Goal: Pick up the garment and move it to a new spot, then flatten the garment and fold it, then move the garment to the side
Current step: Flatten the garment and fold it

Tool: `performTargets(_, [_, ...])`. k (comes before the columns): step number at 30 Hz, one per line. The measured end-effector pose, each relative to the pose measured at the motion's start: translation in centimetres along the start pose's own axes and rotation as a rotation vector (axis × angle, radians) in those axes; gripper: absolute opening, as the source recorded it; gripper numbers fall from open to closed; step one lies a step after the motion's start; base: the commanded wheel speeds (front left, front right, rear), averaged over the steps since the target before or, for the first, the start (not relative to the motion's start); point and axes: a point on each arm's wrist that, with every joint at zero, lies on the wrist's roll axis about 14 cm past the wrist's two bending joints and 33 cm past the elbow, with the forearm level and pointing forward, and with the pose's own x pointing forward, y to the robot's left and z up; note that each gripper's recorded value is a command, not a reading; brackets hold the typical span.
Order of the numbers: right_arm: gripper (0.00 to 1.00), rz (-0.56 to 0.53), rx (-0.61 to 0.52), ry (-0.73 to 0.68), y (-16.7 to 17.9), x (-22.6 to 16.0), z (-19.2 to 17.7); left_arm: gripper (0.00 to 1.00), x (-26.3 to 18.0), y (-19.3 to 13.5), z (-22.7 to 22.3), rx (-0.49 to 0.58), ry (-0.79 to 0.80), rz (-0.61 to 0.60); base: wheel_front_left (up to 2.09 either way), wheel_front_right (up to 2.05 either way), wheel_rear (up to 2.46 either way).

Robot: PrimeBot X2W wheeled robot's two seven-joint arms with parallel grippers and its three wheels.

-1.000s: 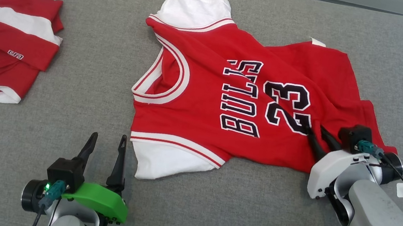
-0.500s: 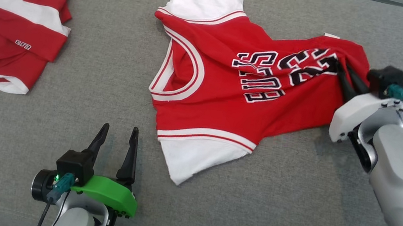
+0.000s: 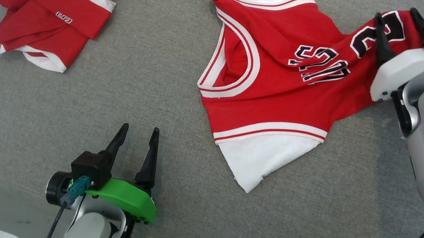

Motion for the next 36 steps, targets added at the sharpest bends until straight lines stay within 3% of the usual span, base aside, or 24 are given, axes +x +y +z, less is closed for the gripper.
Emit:
performTargets(3, [1.0, 0.014, 0.023, -0.082, 1.0, 0.3, 2.0, 1.0, 0.1, 0.3, -0.2, 0.0, 0.005, 0.011, 0.0, 0.0, 0.0])
performTargets(10, [1.0, -0.041, 0.071, -0.134, -0.2, -3.4, 1.6, 1.0, 0.5, -0.1, -0.1, 0.023, 0.0, -0.011, 0.0, 0.0, 0.0])
performTargets(28, [1.0, -0.374, 0.181, -0.023, -6.2, -21.3, -5.0, 1.0, 0.4, -6.1, 1.3, 0.033, -0.052, -0.204, 0.0, 0.0, 0.0])
performTargets(36, [1.0, -0.38, 0.181, -0.005, -6.0, -21.5, -5.8, 1.0, 1.0, -7.3, 1.3, 0.042, -0.055, -0.241, 0.0, 0.0, 0.0])
